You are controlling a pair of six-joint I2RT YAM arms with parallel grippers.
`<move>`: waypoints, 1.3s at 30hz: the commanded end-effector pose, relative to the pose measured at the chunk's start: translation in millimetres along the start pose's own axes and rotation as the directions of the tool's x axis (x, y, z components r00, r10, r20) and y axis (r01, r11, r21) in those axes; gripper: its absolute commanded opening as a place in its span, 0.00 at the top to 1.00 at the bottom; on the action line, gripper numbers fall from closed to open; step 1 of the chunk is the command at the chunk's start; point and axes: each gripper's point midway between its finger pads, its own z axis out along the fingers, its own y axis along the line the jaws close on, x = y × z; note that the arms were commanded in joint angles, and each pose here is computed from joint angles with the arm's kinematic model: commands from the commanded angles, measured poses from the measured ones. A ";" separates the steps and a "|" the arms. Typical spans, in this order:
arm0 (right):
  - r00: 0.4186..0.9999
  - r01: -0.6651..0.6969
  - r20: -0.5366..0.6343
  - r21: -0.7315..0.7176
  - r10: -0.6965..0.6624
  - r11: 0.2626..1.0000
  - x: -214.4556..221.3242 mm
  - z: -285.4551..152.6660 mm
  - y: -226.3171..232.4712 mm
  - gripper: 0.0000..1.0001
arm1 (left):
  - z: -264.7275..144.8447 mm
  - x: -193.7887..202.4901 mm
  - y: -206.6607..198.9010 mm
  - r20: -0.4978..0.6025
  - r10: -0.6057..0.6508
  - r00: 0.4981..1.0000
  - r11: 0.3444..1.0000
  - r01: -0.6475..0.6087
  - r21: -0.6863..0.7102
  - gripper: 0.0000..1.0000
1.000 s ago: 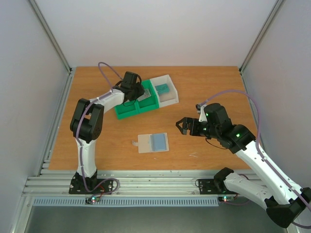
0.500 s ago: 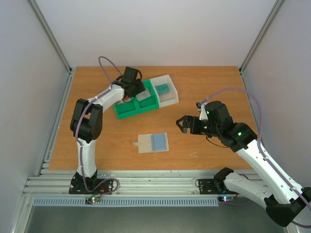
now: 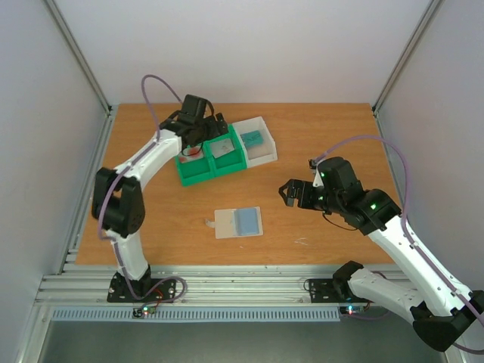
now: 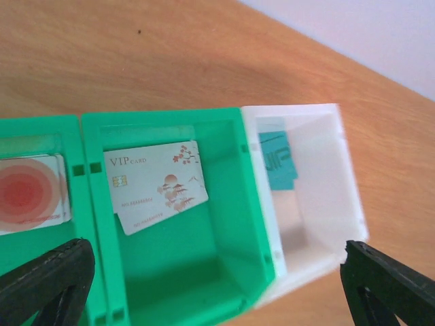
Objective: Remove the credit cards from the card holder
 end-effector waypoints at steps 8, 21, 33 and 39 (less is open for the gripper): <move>0.998 -0.038 0.058 0.111 0.031 0.993 -14.2 -4.2 -16.3 0.02 | -134.0 27.2 -12.8 0.007 0.214 0.977 0.965 -0.212 0.155 0.00; 0.997 -0.012 0.078 0.144 0.001 0.990 -21.1 -0.3 -20.2 0.02 | -249.4 100.2 20.8 0.089 0.332 0.939 0.896 -0.344 0.282 0.01; 0.993 0.014 0.112 0.071 -0.022 0.997 -14.2 10.0 -18.2 0.02 | -283.5 131.4 34.4 0.258 0.243 0.935 0.846 -0.334 0.415 0.01; 0.985 0.042 0.163 0.047 -0.049 0.998 -24.3 -8.5 -9.9 0.01 | -293.4 127.4 36.8 0.292 0.233 0.928 0.852 -0.339 0.400 0.01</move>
